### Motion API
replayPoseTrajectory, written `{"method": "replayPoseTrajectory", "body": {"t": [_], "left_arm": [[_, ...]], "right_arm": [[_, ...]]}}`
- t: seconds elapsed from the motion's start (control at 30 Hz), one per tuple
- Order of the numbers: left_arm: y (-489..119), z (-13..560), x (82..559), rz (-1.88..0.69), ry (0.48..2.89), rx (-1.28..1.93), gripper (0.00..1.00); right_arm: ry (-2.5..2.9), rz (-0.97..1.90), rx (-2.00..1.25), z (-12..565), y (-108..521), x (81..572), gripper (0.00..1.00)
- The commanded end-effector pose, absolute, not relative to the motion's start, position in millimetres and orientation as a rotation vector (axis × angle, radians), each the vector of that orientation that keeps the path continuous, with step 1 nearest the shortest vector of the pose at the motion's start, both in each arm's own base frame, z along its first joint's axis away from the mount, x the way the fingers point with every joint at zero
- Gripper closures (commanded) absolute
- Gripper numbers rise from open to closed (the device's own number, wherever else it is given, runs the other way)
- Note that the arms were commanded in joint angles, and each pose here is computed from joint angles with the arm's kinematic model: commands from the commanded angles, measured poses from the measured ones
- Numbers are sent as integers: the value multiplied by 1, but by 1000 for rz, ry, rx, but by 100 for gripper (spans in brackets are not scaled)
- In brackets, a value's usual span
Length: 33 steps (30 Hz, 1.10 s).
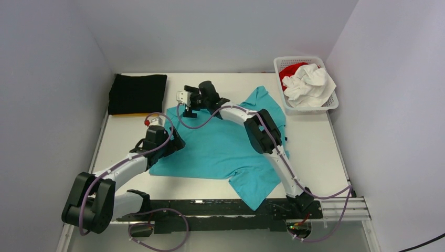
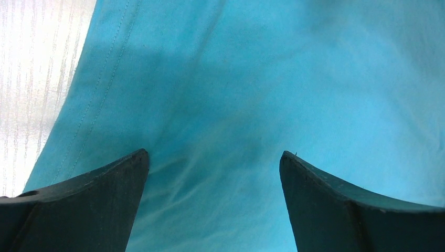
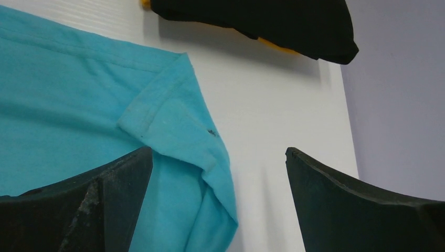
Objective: Fold and stack the t-shirts
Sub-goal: Grab the side of the flattened tshirt closest away from the robot with both arms
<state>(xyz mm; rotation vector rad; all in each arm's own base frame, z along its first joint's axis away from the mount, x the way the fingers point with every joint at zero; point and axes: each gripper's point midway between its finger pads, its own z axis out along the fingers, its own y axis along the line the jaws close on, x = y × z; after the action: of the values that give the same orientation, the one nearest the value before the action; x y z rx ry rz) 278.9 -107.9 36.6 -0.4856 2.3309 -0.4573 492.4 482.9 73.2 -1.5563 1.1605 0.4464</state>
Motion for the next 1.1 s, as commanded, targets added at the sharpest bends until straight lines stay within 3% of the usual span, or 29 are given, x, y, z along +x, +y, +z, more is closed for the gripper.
{"method": "replayPoseTrajectory", "body": {"t": [0.0, 0.27, 0.57, 0.8, 1.07], "left_arm": [[-105, 4, 243, -429, 2495, -492, 1], [-107, 5, 243, -457, 2494, -480, 1], [-115, 0, 237, -519, 2513, -467, 1], [-114, -8, 229, -516, 2538, -478, 1], [-108, -7, 228, -483, 2531, -489, 1]], "right_arm": [[1119, 365, -1587, 76, 482, 507, 0], [1115, 351, -1627, 62, 485, 504, 1], [1064, 207, -1232, 96, 497, 563, 0], [1054, 274, -793, 166, 459, 623, 1], [1170, 304, -857, 151, 445, 629, 1]]}}
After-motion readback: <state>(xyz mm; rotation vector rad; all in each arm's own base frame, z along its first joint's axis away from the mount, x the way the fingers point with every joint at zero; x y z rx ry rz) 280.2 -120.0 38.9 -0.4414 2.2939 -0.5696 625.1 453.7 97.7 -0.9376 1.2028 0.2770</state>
